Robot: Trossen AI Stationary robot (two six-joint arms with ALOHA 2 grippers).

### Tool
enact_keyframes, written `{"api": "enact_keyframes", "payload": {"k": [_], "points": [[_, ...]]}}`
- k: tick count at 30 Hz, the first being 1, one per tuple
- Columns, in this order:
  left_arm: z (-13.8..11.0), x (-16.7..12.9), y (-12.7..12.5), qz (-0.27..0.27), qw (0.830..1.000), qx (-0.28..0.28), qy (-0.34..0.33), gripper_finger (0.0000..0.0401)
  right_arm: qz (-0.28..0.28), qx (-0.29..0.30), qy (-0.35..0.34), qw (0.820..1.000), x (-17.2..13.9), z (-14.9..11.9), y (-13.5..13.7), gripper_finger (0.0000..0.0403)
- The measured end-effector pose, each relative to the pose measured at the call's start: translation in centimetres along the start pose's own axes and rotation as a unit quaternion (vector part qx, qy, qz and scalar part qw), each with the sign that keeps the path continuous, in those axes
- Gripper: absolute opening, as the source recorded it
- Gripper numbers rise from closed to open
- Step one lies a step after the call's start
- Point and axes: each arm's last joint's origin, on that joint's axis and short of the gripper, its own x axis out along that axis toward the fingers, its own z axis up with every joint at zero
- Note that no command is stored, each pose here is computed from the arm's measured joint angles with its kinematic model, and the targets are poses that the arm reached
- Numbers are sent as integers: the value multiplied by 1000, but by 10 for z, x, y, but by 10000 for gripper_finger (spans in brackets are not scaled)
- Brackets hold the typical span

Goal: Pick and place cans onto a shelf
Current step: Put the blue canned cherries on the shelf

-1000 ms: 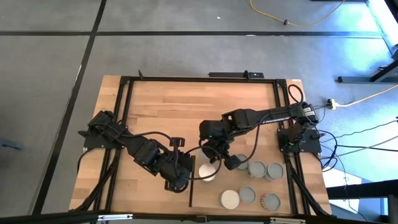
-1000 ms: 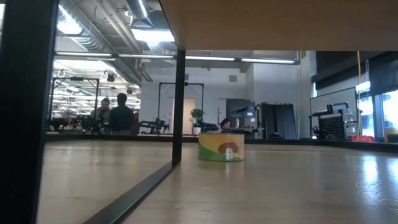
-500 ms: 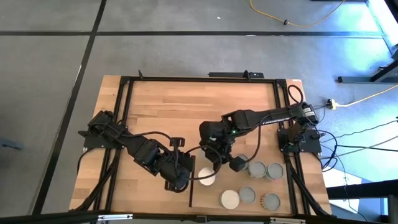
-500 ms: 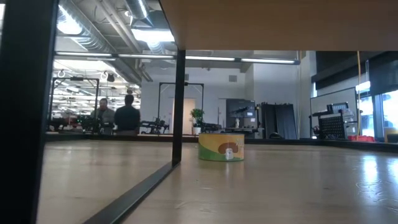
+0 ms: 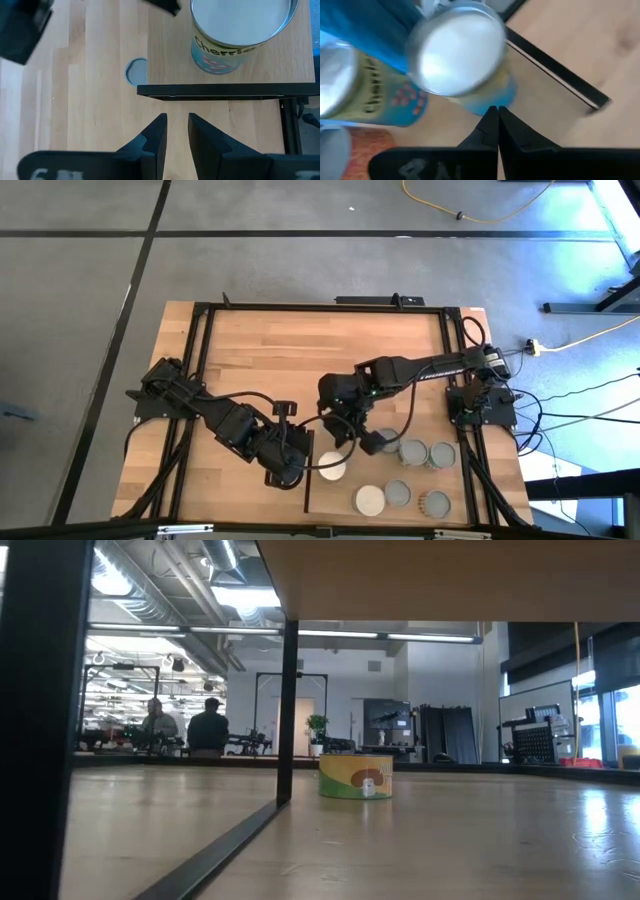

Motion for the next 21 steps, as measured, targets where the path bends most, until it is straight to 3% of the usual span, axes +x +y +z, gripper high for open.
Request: {"api": "enact_keyframes", "payload": {"k": [21], "points": [[0,0,0,1,1000,0,1,71,105,-45,-42,993,10,7,12,0]]}}
